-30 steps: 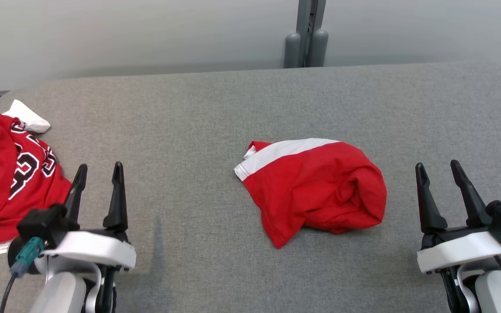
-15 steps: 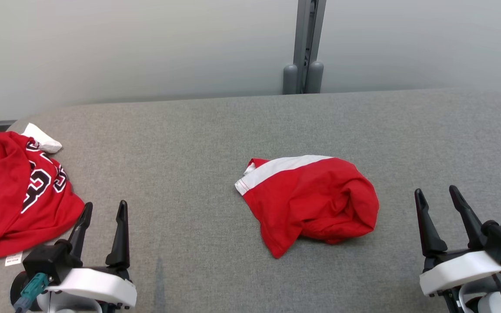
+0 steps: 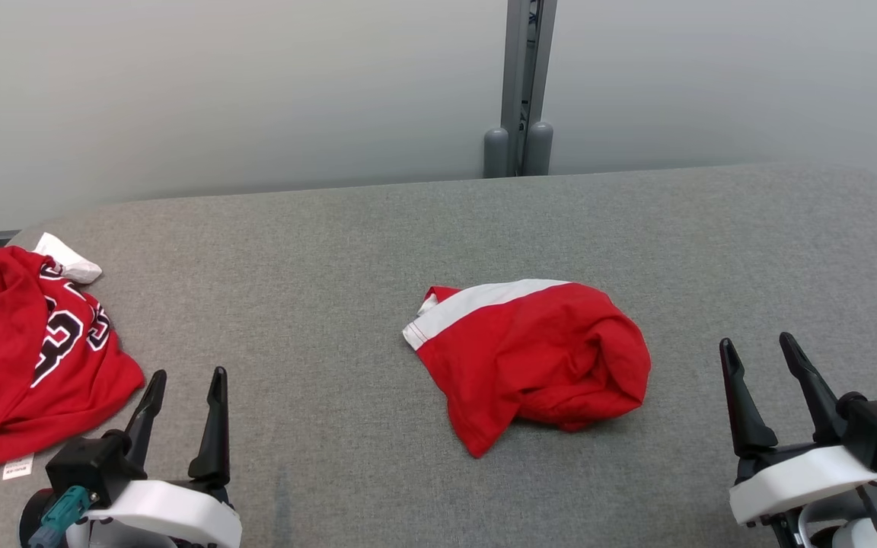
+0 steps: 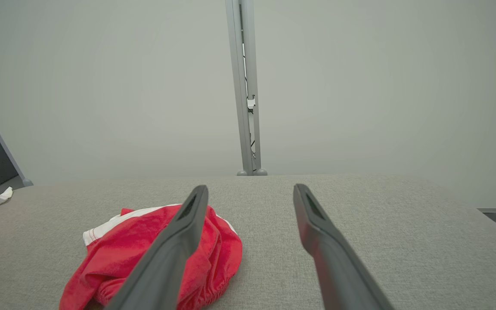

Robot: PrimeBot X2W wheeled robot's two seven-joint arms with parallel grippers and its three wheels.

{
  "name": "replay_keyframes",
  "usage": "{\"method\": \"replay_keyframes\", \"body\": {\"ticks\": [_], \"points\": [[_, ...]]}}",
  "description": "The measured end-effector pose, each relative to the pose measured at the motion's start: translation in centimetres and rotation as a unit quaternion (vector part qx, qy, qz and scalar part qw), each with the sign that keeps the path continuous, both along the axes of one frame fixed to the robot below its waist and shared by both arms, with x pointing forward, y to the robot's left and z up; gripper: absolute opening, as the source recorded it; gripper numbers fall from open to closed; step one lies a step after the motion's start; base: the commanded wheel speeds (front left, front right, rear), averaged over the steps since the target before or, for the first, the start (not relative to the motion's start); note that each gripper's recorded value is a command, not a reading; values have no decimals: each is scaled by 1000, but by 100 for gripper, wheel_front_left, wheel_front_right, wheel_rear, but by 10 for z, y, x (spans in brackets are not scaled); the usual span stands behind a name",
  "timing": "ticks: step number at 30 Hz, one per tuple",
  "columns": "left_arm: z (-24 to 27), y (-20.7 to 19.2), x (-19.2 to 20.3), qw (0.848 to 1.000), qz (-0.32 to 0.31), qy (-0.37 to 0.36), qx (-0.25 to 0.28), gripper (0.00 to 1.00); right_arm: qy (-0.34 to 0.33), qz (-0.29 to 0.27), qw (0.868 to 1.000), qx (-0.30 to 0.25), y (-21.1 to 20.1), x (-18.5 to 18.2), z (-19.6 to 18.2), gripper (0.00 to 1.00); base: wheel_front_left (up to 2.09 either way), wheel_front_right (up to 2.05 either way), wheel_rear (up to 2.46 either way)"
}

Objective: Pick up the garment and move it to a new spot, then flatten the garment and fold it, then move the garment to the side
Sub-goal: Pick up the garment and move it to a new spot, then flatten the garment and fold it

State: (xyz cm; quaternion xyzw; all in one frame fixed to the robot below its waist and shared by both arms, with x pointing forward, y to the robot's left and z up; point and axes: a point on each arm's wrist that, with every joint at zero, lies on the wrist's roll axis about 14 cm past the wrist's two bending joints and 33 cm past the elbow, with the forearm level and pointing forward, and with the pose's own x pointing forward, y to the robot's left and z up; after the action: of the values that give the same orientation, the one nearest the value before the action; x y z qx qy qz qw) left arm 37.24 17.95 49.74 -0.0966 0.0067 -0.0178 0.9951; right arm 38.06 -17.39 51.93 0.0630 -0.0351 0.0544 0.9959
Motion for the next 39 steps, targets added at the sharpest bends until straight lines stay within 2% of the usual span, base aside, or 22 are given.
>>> {"method": "replay_keyframes", "body": {"ticks": [17,23,29,33,39], "points": [[-5,-1,1,1000,0,15,0,100,1,-4,1000,5,-1,2,-2,100,0,0,0],[-2,-12,18,1000,-12,11,-4,100,3,-5,1000,6,-1,9,-4,100,0,0,0],[-10,-47,52,997,-66,31,-6,100,7,-7,1000,7,-4,22,-8,100,0,0,0],[-28,-81,73,990,-120,72,-7,100,14,-13,1000,11,-8,30,-15,100,0,0,0],[-71,-132,84,964,-203,171,-12,100,29,-33,999,13,-21,33,-28,100,0,0,0]]}}
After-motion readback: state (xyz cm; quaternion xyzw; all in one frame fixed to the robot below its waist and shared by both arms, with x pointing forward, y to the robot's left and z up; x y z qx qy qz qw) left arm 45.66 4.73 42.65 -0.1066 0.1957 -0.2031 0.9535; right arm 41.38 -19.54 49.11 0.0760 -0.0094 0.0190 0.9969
